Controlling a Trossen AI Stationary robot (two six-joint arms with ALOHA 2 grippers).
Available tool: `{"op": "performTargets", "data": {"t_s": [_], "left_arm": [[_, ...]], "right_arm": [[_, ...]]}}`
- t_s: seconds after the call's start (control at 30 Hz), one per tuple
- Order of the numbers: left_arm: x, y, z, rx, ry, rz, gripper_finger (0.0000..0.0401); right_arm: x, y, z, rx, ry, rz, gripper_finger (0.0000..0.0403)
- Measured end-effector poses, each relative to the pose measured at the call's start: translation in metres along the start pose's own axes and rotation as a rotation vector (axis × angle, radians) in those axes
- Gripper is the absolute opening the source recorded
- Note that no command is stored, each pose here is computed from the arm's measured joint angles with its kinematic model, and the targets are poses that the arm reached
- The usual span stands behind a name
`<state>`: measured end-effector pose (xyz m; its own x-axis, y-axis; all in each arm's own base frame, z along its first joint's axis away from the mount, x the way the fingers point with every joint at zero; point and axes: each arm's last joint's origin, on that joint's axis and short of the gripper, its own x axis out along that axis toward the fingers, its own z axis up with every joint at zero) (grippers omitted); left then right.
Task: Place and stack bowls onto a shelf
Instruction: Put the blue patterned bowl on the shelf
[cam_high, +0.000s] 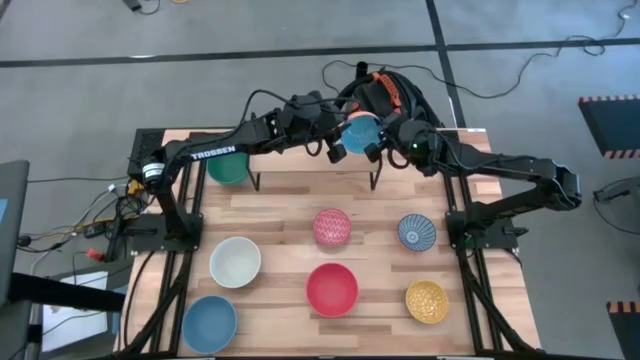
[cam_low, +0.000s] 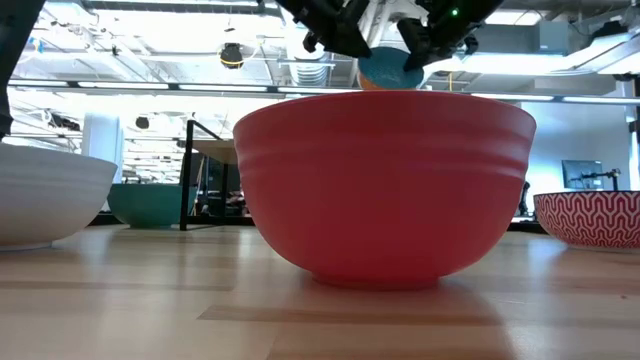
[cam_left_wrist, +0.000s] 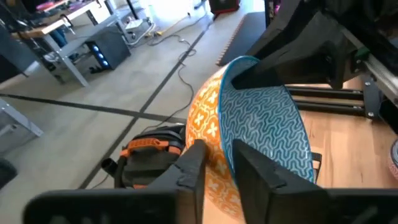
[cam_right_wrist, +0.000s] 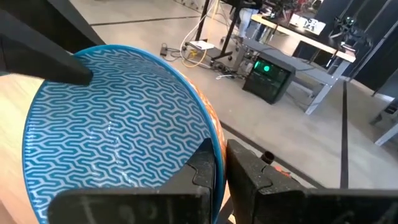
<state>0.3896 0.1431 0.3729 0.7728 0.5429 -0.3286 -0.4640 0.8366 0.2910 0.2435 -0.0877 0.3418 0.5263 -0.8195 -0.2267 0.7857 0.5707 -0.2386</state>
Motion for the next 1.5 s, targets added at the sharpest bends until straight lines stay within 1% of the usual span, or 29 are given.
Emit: {"op": "performTargets", "data": {"t_s": [0.1,0.23,0.4,0.53,0.6,0.7,0.8,0.87,0.93,1.07,1.17,1.27,1.37,1.5], "left_arm": [[0.000,0.000,0.000,0.006,0.004,0.005,0.0028],[0.000,0.000,0.000,0.008,0.007,0.004,0.0025],[-0.001,0.000,0.000,0.010,0.005,0.003,0.0058],[0.000,0.001,-0.001,0.009,0.010,0.019,0.0090],[0.000,0.003,-0.001,0.008,0.012,0.033,0.0101],[0.001,0.002,-0.004,0.012,0.040,0.061,0.0110],[-0.001,0.004,-0.005,-0.005,0.064,0.098,0.0111],[-0.005,0.005,-0.004,-0.023,0.073,0.120,0.0110],[-0.011,0.006,-0.001,-0.033,0.067,0.127,0.0107],[-0.028,0.014,0.006,-0.034,0.063,0.175,0.0105],[-0.038,0.017,0.007,-0.028,0.084,0.200,0.0105],[-0.044,0.019,0.008,-0.024,0.103,0.210,0.0105],[-0.045,0.019,0.005,-0.019,0.135,0.205,0.0105],[-0.046,0.017,-0.002,-0.035,0.200,0.191,0.0105]], "right_arm": [[0.000,0.000,0.000,-0.012,-0.003,0.004,0.0049],[0.000,0.000,0.001,-0.045,-0.010,0.009,0.0049],[0.002,0.002,0.001,-0.083,-0.017,0.021,0.0050],[0.011,-0.001,0.000,-0.066,-0.019,0.029,0.0050],[0.016,0.002,0.001,-0.028,-0.018,0.050,0.0050],[0.023,0.005,0.003,-0.005,0.009,0.087,0.0050],[0.034,0.007,0.005,0.021,0.040,0.082,0.0050],[0.042,0.010,0.004,0.041,0.071,0.101,0.0050],[0.053,0.010,0.004,0.088,0.109,0.102,0.0050],[0.072,0.011,-0.003,0.166,0.231,0.111,0.0050],[0.084,0.010,-0.004,0.181,0.302,0.080,0.0050],[0.094,0.006,-0.004,0.191,0.366,0.055,0.0050],[0.104,0.004,-0.008,0.211,0.459,0.060,0.0052],[0.113,-0.004,-0.009,0.296,0.575,0.049,0.0057]]}}
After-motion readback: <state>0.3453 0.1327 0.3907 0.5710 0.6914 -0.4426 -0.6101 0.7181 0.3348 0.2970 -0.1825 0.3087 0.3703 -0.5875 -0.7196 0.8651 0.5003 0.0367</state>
